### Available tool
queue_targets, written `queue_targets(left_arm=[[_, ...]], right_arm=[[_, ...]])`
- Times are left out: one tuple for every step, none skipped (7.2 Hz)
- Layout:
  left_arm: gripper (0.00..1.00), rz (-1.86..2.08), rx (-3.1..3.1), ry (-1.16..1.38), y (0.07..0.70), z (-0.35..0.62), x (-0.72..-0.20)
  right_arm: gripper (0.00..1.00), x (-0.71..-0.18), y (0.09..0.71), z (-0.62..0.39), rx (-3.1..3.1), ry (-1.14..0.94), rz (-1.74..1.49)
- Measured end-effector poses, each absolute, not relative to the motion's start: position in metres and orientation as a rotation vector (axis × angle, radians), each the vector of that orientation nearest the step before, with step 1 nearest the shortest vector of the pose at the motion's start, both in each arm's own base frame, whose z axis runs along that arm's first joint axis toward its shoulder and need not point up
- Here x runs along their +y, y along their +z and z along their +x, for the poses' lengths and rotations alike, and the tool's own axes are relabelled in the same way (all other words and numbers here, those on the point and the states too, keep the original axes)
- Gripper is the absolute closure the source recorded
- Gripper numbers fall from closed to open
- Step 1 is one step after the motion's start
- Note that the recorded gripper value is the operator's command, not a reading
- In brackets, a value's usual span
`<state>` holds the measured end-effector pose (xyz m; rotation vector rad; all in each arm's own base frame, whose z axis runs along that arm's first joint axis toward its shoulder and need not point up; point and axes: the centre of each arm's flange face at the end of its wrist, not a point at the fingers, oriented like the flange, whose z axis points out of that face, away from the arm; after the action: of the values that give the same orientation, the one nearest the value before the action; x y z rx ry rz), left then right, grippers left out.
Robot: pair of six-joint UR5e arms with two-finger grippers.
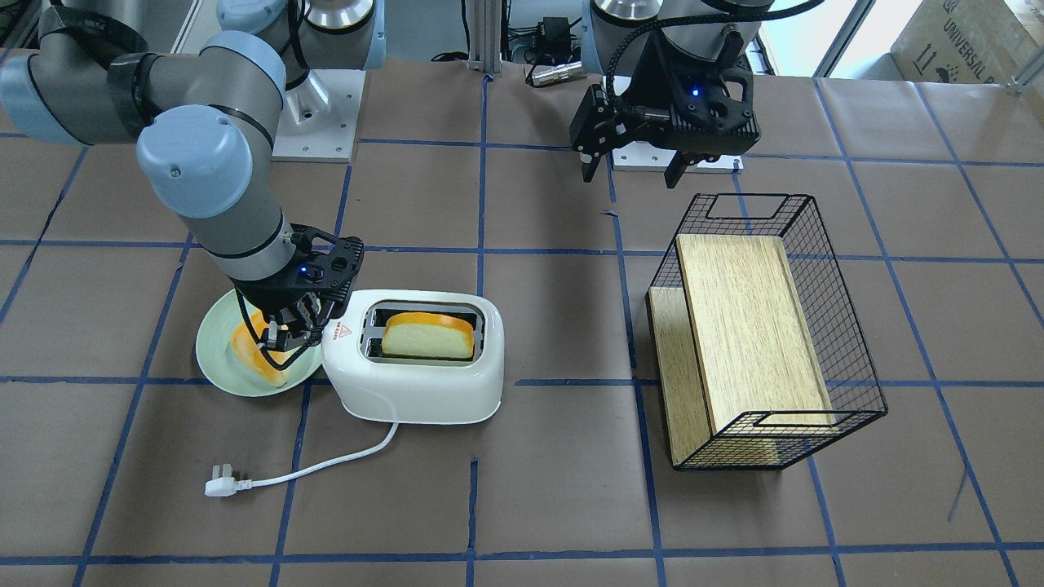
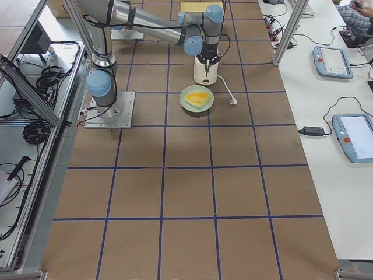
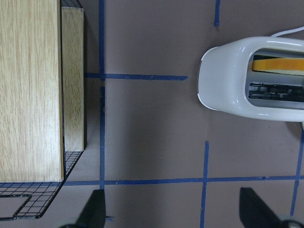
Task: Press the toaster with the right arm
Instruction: 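Lower the right gripper to press the toaster lever down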
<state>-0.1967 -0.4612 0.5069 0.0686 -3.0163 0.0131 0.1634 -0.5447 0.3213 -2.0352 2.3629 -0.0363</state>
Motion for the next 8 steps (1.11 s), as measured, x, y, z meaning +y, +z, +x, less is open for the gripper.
queue_targets(left_arm=[[0.0,0.069,-3.016,0.013,0.507,-0.197,-0.461],[0.0,0.069,-3.016,0.013,0.507,-0.197,-0.461],[0.0,0.069,-3.016,0.013,0.507,-0.197,-0.461],[0.0,0.069,-3.016,0.013,0.507,-0.197,-0.461],[0.0,0.069,-3.016,0.013,0.507,-0.197,-0.461],[0.0,0.069,-3.016,0.013,0.507,-0.197,-0.461],[0.0,0.069,-3.016,0.013,0.507,-0.197,-0.461],[0.0,0.069,-3.016,0.013,0.507,-0.197,-0.461]], right_arm=[[0.78,-0.544,0.32,0.164,2.359,-0.039,-2.042],[0.78,-0.543,0.316,0.163,2.35,-0.038,-2.055],[0.78,-0.541,0.311,0.162,2.343,-0.041,-2.074],[0.78,-0.54,0.306,0.16,2.343,-0.047,-2.084],[0.77,-0.54,0.301,0.16,2.342,-0.047,-2.087],[0.77,-0.541,0.295,0.159,2.339,-0.042,-2.087],[0.77,-0.543,0.289,0.159,2.337,-0.037,-2.086],[0.77,-0.544,0.286,0.159,2.336,-0.033,-2.085]])
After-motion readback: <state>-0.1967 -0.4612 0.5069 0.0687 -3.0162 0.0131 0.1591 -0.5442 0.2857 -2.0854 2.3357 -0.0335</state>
